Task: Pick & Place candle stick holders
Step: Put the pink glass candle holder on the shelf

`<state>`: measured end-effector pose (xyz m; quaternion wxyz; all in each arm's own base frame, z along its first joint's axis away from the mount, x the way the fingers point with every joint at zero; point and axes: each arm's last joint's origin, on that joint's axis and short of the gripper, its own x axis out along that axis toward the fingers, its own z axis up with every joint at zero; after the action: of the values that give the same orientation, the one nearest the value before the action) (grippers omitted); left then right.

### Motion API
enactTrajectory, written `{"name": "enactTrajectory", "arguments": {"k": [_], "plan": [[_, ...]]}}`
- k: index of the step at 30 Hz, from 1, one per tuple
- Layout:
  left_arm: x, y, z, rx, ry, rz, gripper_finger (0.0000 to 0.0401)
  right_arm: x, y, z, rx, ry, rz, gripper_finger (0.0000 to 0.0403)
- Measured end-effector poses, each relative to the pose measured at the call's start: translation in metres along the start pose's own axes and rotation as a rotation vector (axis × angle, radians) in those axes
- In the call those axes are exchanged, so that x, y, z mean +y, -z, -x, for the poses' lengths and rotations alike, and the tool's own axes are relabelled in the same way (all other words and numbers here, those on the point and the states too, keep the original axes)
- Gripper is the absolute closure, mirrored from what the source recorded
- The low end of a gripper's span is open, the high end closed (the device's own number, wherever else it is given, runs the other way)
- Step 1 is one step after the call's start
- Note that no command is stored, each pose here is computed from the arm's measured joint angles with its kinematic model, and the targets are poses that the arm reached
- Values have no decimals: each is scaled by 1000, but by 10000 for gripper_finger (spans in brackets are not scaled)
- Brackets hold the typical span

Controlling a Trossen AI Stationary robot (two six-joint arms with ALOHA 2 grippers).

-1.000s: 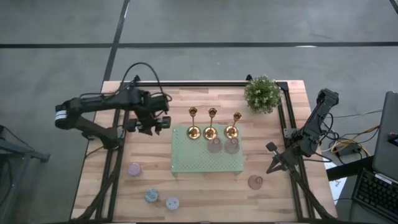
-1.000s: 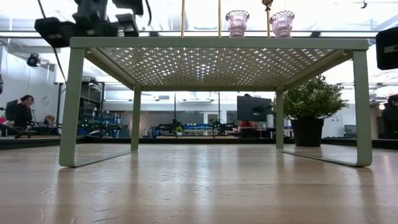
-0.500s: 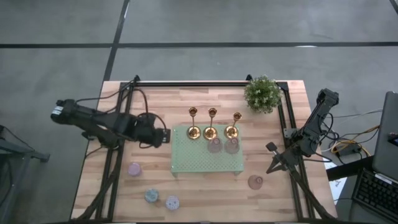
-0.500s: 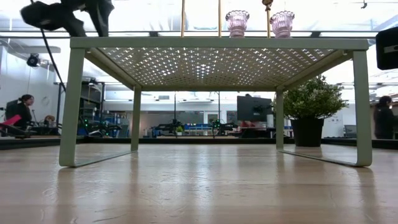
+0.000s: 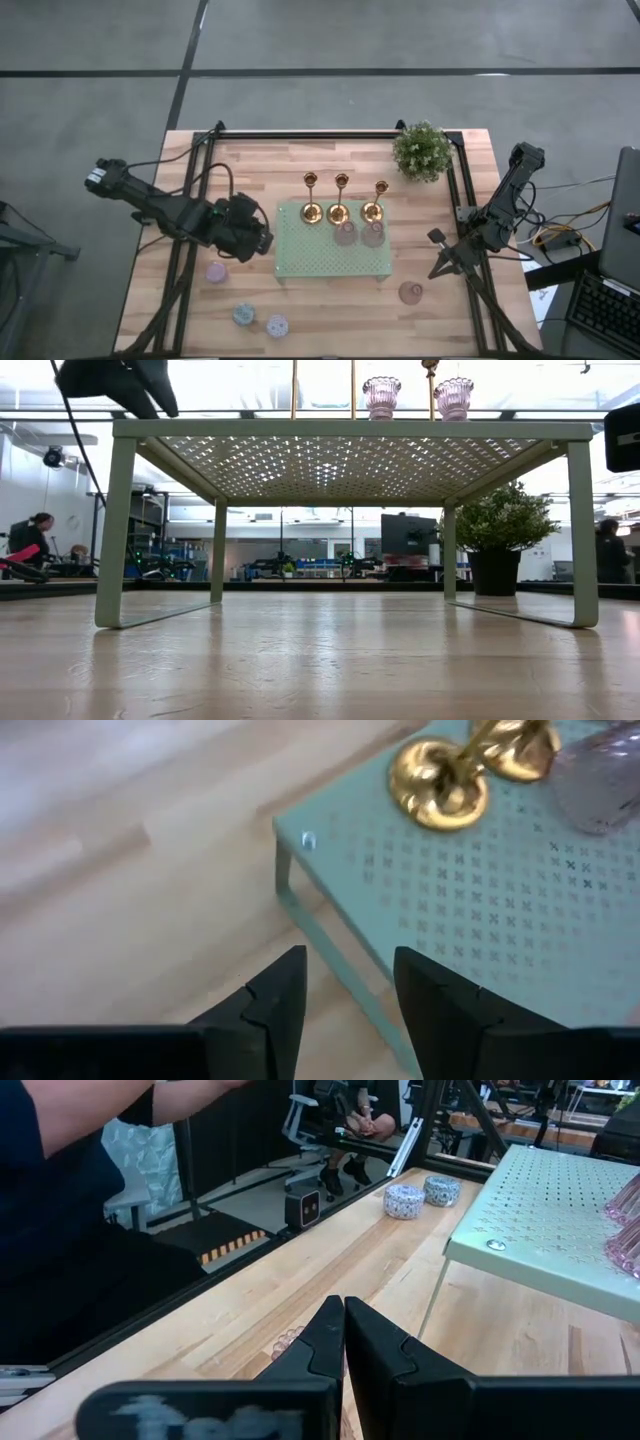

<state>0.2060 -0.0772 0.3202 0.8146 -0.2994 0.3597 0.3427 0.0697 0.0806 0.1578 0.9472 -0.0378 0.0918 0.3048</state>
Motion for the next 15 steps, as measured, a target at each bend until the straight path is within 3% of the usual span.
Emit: {"name": "enactTrajectory", "arguments": {"k": [4, 15], "plan": [[-4, -3, -1, -89, 4, -192, 244, 0, 0, 0, 0, 0, 0, 394], [-7, -3, -2, -109, 4, -288, 244, 0, 0, 0, 0, 0, 0, 394]]}}
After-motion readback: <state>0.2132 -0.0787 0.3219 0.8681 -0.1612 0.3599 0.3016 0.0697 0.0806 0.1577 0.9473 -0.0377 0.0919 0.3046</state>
